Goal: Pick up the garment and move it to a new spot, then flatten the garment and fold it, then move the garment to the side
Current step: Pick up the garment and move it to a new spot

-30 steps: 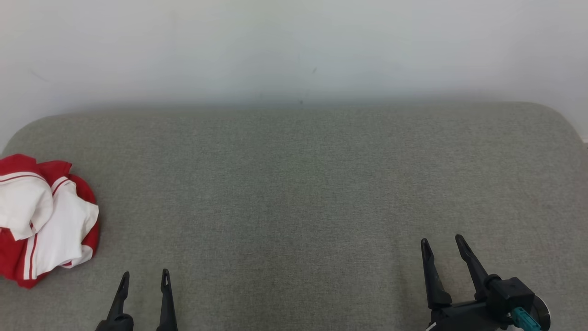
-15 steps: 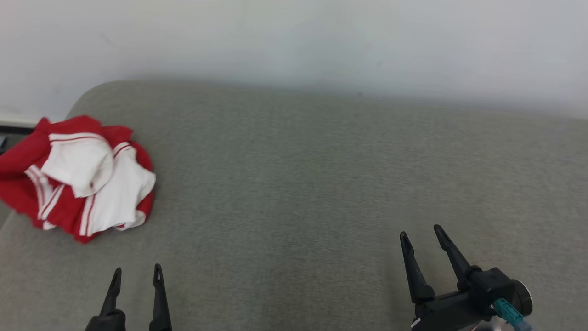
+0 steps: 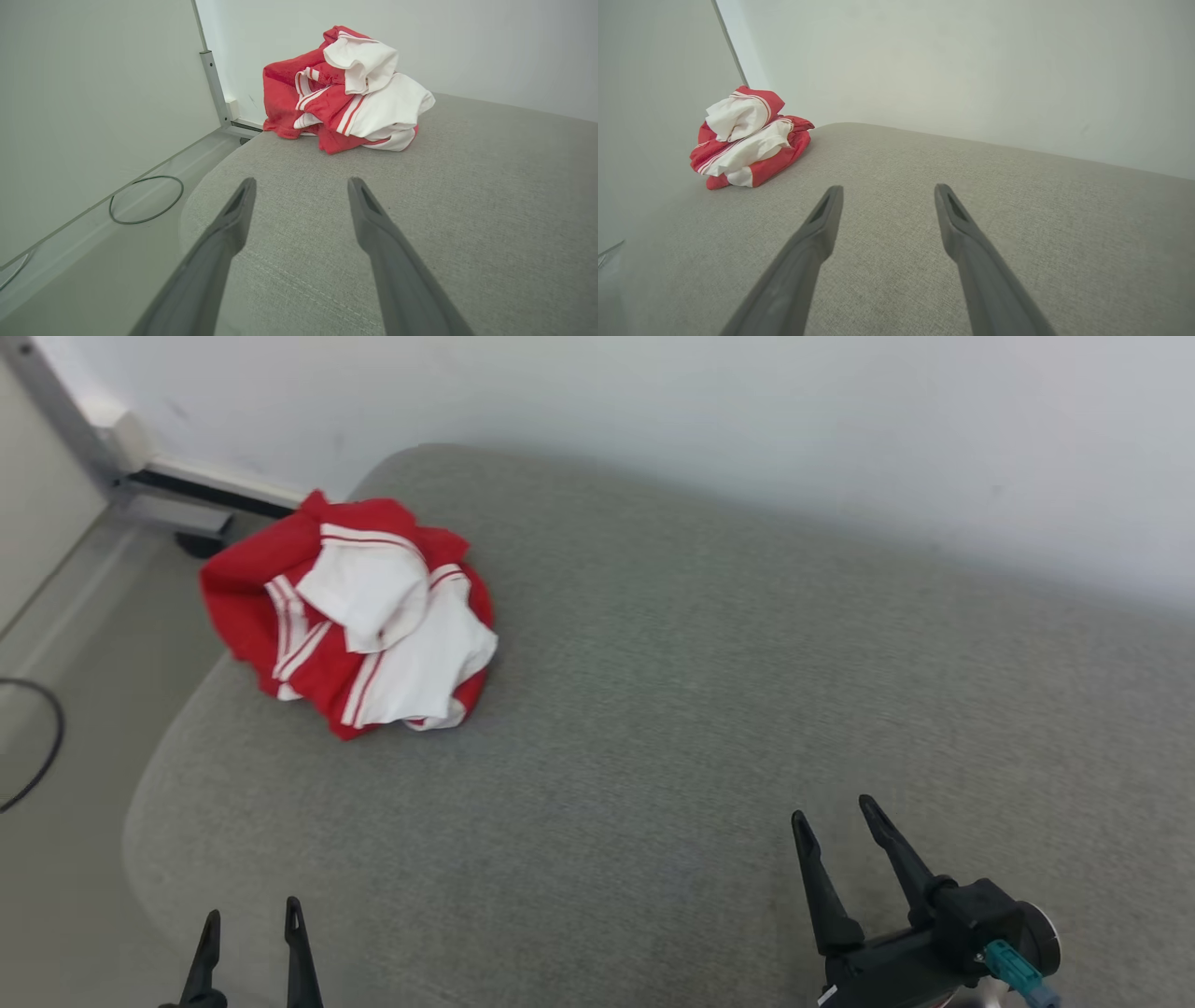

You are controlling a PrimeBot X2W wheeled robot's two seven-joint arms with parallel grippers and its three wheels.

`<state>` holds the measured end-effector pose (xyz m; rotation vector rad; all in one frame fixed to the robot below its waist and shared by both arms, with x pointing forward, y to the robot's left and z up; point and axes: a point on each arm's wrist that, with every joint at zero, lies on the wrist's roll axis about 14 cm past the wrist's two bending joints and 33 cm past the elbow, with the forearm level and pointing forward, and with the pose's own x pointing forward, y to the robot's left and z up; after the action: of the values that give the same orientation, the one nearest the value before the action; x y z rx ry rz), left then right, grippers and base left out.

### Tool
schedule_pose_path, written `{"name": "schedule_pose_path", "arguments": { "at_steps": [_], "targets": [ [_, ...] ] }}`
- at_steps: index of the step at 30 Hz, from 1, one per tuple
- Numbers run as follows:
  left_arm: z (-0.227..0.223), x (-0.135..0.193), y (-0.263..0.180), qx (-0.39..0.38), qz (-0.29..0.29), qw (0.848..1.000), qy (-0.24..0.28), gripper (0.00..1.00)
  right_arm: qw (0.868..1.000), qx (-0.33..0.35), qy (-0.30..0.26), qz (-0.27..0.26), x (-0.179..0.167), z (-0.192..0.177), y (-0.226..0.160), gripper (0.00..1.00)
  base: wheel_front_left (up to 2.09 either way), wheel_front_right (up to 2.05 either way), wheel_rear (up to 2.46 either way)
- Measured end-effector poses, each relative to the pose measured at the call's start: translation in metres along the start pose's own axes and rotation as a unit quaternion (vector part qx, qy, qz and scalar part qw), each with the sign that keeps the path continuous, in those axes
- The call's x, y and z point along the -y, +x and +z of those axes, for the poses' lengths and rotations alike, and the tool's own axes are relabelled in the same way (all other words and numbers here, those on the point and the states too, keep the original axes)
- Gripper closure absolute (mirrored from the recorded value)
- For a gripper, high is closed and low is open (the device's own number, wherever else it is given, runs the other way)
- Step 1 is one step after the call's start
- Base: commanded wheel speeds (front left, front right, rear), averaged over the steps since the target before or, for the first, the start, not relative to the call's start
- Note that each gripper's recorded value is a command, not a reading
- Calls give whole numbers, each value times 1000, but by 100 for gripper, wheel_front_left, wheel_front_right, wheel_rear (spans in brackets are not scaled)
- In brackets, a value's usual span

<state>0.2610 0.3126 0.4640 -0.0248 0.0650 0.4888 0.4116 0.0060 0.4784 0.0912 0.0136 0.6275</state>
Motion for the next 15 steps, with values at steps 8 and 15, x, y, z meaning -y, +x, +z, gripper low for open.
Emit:
{"name": "schedule_pose_path", "arguments": {
  "at_steps": [8,15],
  "targets": [
    [-4,-29,-18,-8,44,999,-2,0,999,-3,3,45,-26,-3,17,0,0,0,0],
    [-8,-17,-7,-16,31,999,-7,0,999,0,-7,39,-13,-3,19,0,0,0,0]
  ]
}}
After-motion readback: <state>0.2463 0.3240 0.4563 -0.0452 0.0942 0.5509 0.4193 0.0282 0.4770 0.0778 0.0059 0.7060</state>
